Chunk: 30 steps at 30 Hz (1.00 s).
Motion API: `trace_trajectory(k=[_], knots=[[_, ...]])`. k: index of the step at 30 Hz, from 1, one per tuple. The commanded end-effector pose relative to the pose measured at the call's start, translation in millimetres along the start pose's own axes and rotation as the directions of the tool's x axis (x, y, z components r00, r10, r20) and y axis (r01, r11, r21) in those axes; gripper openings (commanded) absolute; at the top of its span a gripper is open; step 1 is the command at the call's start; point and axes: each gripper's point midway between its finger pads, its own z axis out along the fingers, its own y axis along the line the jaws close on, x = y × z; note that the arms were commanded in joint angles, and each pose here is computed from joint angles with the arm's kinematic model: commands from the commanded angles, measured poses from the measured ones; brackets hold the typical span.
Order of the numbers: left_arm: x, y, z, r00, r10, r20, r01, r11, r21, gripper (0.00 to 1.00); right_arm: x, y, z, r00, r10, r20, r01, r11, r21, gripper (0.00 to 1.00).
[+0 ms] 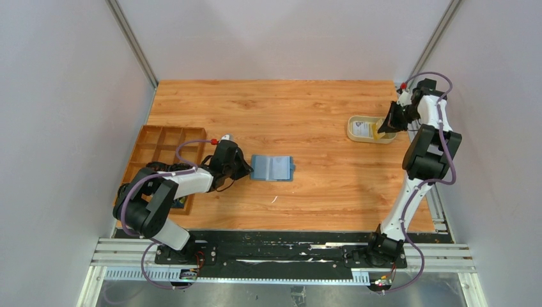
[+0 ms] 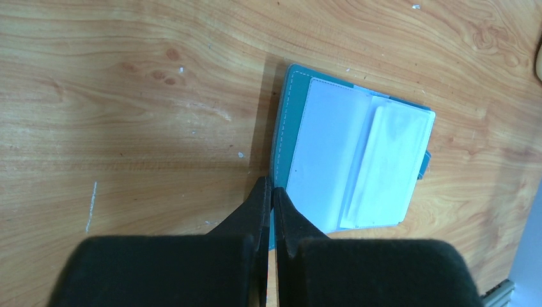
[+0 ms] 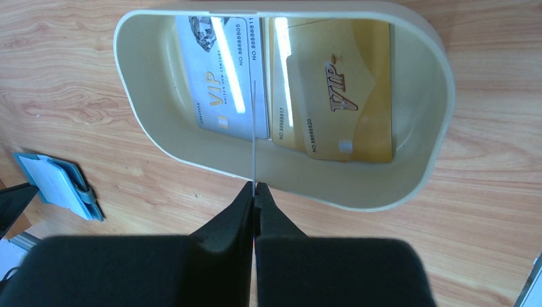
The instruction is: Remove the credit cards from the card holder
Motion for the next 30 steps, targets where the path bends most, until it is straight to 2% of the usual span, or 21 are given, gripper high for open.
trace_trajectory(k=[1,18,21,24,30], knots=[[-5,6,-1,0.999,0.038,0.011,-0.037,0.998,-0.049,0.0,0,-13,9,1.0,0.027,-0.011,-0.027,1.0,0.008,0.0],[-8,6,3,0.999,0.041,0.008,-0.04,0.997,-0.072,0.0,-23,-26,23,0.999,0.041,0.033,-0.041,0.999,0.0,0.01],[-8,5,3,0.999,0.044,0.005,-0.044,0.996,-0.075,0.0,-23,-29,19,0.999,0.036,0.034,-0.037,0.999,0.029,0.12],[-9,5,3,0.999,0.047,0.006,-0.047,0.996,-0.077,0.0,-28,-31,7,0.998,0.025,0.051,-0.028,0.997,0.075,0.18],[-13,5,0,0.998,0.058,0.021,-0.057,0.995,-0.081,0.0,-57,-11,-43,0.986,-0.062,0.153,0.038,0.987,0.159,0.39]])
